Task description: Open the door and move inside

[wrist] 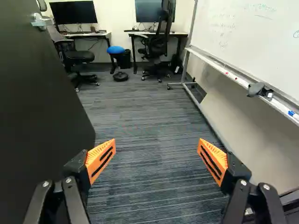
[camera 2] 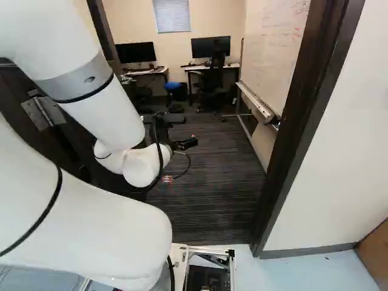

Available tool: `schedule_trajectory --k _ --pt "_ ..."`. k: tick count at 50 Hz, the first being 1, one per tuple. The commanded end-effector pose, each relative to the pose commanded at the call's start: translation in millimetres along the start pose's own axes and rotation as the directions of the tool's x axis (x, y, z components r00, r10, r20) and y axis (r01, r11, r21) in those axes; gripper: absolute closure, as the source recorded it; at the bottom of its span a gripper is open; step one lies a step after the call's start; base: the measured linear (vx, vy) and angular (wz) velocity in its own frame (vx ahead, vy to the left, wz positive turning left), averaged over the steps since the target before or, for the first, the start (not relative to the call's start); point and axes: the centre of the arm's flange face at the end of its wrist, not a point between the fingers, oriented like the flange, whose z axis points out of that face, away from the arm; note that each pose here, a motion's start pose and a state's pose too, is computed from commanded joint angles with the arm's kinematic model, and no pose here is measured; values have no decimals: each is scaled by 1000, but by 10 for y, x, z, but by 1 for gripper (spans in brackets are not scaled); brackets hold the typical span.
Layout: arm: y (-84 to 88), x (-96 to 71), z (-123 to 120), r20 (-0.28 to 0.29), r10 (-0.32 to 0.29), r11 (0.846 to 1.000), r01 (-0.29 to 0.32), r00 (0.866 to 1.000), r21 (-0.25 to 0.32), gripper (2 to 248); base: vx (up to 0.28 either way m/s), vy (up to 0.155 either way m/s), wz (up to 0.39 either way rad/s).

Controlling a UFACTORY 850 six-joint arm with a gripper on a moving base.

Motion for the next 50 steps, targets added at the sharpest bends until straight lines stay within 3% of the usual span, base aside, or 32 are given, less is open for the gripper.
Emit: schedule_trajectory --k 50 --pt "0 0 0 0 0 1000 0 1000 0 3 111 -36 -6"
